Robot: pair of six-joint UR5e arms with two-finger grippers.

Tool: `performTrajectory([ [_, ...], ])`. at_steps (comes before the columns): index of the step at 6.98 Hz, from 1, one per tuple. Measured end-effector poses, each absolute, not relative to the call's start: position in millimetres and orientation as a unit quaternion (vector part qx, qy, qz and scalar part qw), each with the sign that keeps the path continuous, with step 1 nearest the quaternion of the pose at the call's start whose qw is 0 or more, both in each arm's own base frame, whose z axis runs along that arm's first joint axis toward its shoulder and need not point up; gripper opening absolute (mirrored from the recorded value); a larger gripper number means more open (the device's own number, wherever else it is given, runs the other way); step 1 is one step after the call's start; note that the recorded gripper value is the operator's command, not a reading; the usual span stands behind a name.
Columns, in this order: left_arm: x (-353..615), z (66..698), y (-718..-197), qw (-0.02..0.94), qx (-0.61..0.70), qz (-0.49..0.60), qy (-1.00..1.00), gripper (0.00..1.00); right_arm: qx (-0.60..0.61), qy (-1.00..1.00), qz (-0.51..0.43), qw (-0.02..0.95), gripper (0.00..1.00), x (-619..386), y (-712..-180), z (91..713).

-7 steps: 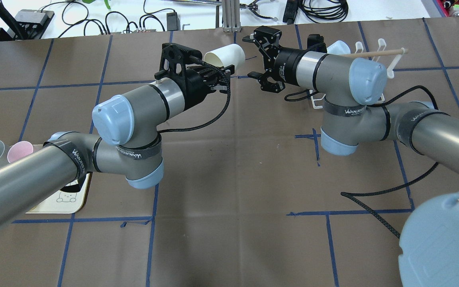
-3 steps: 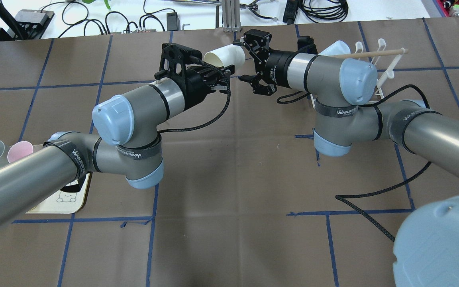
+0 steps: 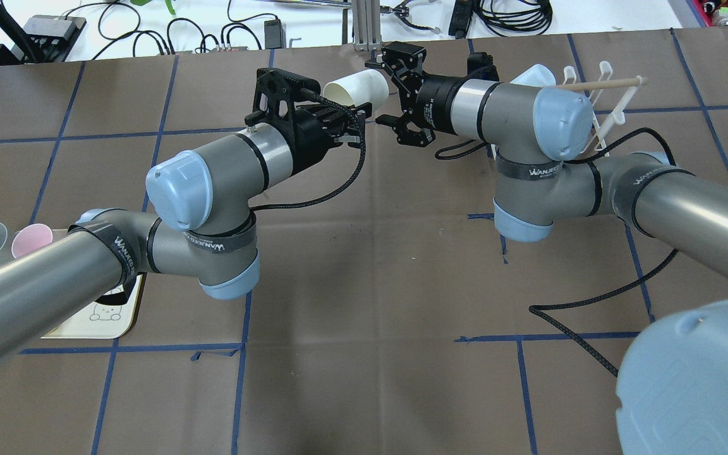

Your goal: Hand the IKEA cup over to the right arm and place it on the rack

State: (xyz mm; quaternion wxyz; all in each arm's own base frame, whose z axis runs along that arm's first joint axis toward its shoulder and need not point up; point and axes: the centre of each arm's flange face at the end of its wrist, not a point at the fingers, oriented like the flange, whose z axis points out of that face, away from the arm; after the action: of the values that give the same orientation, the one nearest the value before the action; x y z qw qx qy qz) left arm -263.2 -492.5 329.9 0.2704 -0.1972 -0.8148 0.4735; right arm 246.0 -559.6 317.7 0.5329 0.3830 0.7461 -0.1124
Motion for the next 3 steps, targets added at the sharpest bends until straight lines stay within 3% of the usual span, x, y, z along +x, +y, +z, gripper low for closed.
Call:
performTrajectory([
  [3,-263.1,330.2,-492.4,0.27,-0.197,0.474,-0.815,0.01,0.381,0.75,-0.107,0.53,0.99,254.6,-562.7,314.2],
])
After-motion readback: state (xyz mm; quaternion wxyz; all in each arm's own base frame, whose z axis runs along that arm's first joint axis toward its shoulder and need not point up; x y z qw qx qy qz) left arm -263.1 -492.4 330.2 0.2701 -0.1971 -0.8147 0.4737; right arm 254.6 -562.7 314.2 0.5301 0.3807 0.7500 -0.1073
